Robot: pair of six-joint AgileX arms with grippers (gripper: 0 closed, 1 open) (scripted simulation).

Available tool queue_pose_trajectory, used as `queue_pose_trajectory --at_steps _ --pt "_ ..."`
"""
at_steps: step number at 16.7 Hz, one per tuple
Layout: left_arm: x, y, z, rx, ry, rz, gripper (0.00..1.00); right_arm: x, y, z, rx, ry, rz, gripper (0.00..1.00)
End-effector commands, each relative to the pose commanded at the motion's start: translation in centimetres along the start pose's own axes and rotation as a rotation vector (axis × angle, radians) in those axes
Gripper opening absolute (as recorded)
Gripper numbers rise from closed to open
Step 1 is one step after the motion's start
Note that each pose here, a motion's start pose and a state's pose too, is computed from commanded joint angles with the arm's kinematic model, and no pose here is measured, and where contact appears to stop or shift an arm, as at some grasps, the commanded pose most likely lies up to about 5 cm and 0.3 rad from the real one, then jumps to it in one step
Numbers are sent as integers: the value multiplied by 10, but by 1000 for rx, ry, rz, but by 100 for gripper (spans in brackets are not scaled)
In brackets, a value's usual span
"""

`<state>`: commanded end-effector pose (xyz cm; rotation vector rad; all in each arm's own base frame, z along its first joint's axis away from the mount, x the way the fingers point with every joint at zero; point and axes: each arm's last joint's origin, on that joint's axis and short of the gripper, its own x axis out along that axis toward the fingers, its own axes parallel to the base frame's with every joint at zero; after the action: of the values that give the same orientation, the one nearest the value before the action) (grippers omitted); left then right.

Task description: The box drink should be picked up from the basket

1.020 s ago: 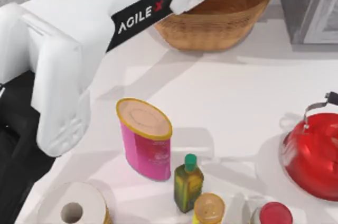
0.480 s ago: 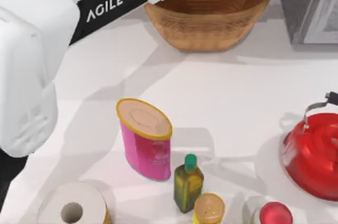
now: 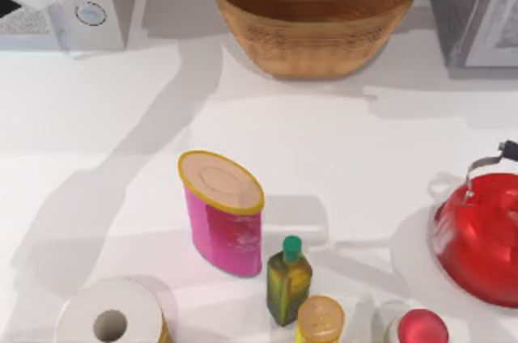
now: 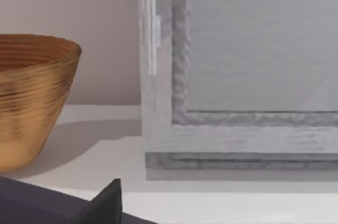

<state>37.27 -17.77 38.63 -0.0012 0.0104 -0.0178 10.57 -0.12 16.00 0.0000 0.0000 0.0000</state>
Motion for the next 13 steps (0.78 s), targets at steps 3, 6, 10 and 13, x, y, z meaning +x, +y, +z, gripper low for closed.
queue_pose_trajectory --at_steps 3,6,10,13 --pt "-58 56 7 -2 -5 1 0 0 0 0 0 0 0 100" --pt "-123 104 -10 -4 -6 4 0 0 0 0 0 0 0 100" --pt "-201 144 -67 -4 -3 7 0 0 0 0 0 0 0 100" --pt "-241 160 -123 -4 -6 9 0 0 0 0 0 0 0 100"
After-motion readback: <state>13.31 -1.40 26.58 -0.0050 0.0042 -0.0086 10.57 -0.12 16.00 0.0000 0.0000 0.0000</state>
